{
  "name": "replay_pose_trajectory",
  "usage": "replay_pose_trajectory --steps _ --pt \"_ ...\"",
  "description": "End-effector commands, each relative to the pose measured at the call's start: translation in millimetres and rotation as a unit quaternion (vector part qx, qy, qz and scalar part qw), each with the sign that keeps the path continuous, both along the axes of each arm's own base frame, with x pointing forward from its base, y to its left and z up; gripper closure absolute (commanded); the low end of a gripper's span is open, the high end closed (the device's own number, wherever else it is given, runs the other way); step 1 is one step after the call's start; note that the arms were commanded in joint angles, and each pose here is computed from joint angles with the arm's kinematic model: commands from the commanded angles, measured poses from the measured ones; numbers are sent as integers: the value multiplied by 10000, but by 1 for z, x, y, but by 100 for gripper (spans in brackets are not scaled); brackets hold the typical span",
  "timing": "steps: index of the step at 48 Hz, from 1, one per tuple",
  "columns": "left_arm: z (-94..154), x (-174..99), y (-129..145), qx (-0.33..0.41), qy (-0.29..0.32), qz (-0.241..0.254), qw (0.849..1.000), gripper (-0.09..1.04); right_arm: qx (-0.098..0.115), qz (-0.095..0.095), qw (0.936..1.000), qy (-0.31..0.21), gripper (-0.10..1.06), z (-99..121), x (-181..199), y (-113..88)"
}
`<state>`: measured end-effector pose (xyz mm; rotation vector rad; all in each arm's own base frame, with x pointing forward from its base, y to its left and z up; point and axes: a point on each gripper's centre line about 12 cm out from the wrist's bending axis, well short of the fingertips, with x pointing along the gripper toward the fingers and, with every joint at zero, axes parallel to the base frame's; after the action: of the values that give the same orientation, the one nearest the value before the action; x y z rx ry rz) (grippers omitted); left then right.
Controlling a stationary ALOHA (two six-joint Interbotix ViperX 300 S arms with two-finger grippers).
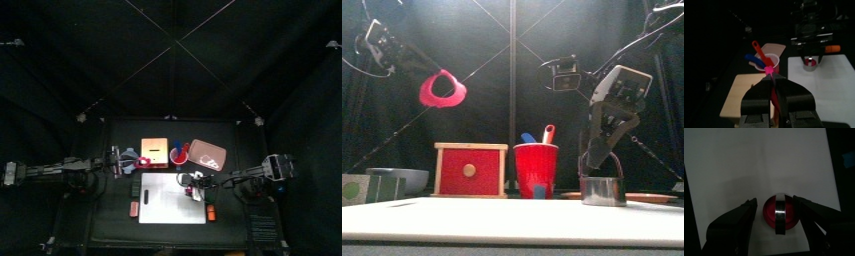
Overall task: Get the cutter from the drawer then cut the dough then place the extra dough in the bowl
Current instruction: Place the extra dough in the bowl
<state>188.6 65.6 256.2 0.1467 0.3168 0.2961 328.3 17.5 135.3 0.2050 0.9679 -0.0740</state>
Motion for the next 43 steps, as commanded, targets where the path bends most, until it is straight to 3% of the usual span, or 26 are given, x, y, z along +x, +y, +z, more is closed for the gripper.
replay_pose_trajectory --steps 1,24,43 --pt "-3 -6 8 -98 276 211 9993 48 14 -13 9999 -145 6 9 2 0" --pt "-55 -25 10 -518 1161 430 9910 49 -18 10 9998 -208 6 11 5 -1" --pt "-78 -22 19 -717 1566 613 9832 46 1 -5 9997 -246 6 14 7 -1"
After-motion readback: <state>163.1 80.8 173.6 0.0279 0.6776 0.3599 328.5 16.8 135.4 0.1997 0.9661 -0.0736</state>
